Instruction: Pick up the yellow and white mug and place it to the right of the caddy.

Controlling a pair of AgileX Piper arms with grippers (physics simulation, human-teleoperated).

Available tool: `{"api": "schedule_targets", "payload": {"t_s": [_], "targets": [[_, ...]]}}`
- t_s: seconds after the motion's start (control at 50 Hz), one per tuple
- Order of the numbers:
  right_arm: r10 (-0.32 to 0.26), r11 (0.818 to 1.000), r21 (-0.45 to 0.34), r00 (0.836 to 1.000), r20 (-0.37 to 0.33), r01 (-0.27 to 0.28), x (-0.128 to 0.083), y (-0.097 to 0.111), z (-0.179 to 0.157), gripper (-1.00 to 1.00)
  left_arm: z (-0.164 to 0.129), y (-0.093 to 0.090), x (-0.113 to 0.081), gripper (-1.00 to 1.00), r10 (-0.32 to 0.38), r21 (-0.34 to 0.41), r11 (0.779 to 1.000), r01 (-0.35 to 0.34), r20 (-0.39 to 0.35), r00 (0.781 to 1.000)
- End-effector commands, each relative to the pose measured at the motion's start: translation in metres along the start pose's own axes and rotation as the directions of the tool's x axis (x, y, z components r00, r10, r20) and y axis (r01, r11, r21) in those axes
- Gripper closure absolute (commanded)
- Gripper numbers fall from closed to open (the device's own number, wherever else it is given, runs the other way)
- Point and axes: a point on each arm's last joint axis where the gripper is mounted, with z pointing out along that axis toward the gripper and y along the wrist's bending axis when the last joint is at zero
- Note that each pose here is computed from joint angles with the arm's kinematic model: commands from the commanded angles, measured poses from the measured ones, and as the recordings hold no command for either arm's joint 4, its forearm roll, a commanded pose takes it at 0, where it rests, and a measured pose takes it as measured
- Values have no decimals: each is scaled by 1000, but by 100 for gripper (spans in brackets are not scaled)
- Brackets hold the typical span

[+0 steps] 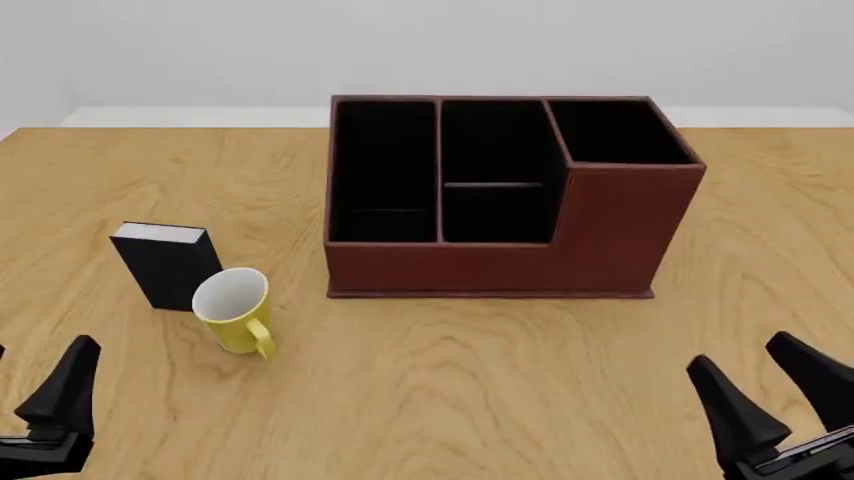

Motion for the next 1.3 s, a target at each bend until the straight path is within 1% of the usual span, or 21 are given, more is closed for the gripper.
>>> {"api": "schedule_targets", "payload": {"t_s": [0.02, 0.1, 0.14, 0.18, 0.22, 0.4, 0.56, 0.68, 0.82, 1.3], "targets": [[-15, 997, -80, 1000, -21, 14, -1, 5, 3, -100, 0, 0, 0, -100, 0, 0, 1000, 0, 0, 1000], [-16, 994, -108, 999, -29, 13, 0, 8, 7, -100, 0, 0, 0, -100, 0, 0, 1000, 0, 0, 1000], [-36, 992, -125, 999, -23, 33, 1, 9, 8, -100, 0, 0, 0, -100, 0, 0, 1000, 0, 0, 1000], [-42, 990, -139, 999, -26, 38, 1, 10, 10, -100, 0, 0, 0, -100, 0, 0, 1000, 0, 0, 1000], [-37, 989, -144, 999, -30, 32, 2, 11, 12, -100, 0, 0, 0, -100, 0, 0, 1000, 0, 0, 1000], [-54, 983, -178, 998, -44, 46, 5, 15, 18, -100, 0, 0, 0, -100, 0, 0, 1000, 0, 0, 1000], [-61, 977, -208, 997, -51, 49, 7, 18, 22, -100, 0, 0, 0, -100, 0, 0, 1000, 0, 0, 1000], [-52, 976, -213, 997, -59, 39, 8, 19, 24, -100, 0, 0, 0, -100, 0, 0, 1000, 0, 0, 1000], [-65, 969, -244, 996, -61, 48, 9, 23, 28, -100, 0, 0, 0, -100, 0, 0, 1000, 0, 0, 1000], [-65, 949, -312, 996, -66, 41, 12, 35, 44, -100, 0, 0, 0, -100, 0, 0, 1000, 0, 0, 1000]]}}
